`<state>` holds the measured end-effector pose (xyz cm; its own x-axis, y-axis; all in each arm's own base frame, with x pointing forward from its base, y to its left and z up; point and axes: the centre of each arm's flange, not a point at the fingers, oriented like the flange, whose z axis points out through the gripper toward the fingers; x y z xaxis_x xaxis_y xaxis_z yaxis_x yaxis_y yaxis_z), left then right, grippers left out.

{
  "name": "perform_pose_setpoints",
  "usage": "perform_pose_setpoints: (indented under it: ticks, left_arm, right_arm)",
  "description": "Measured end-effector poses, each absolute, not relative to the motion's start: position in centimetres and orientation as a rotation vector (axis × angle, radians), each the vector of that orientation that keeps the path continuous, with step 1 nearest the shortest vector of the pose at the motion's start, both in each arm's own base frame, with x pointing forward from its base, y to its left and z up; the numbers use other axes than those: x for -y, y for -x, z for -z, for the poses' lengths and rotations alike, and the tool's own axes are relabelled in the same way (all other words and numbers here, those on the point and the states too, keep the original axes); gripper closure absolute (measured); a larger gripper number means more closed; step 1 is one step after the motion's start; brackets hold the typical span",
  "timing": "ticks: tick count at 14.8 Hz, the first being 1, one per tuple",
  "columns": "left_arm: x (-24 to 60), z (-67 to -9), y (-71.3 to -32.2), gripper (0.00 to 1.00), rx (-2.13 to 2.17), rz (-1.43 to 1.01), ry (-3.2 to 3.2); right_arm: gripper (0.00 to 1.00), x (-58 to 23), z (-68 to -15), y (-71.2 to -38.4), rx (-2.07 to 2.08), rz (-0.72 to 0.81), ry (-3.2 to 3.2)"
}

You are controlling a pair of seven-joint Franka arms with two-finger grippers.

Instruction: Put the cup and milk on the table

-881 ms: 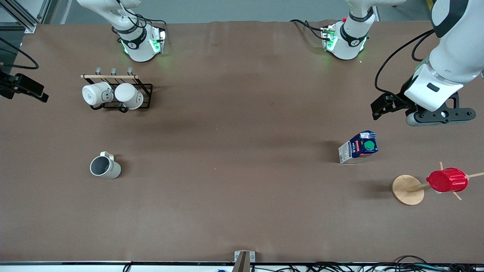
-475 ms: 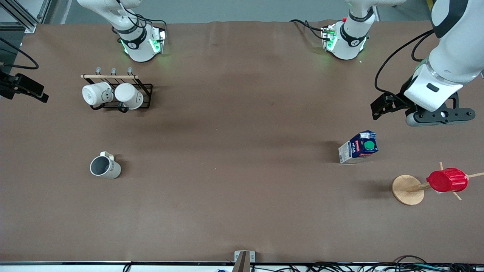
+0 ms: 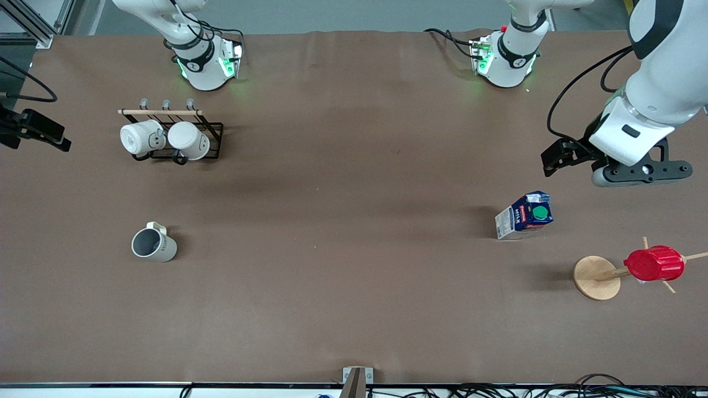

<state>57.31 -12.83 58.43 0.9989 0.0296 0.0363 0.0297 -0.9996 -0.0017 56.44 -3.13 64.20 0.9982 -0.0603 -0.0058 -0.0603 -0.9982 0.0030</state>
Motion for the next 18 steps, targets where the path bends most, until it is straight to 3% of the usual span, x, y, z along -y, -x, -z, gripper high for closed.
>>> perform_pose_setpoints:
  ticks: [5,9,14,18]
  left_arm:
    - [12.9,-54.2,-59.9,0.01,0.051,0.040,3.150]
    - [12.3,-46.9,-63.0,0.01,0.036,-0.008,3.110]
    - [12.3,-39.4,-64.4,0.01,0.016,-0.062,3.100]
    - [10.8,-36.9,-63.7,0.02,0.037,-0.092,3.090]
  right_arm:
    - [0.00,5.6,-52.5,-61.7,-0.016,-0.035,-3.123]
    - [0.00,7.9,-43.1,-63.8,-0.081,-0.015,-3.104]
    - [0.00,8.2,-32.0,-63.6,-0.160,-0.074,-3.079]
    - [0.00,8.2,-27.1,-63.2,-0.199,-0.089,-3.066]
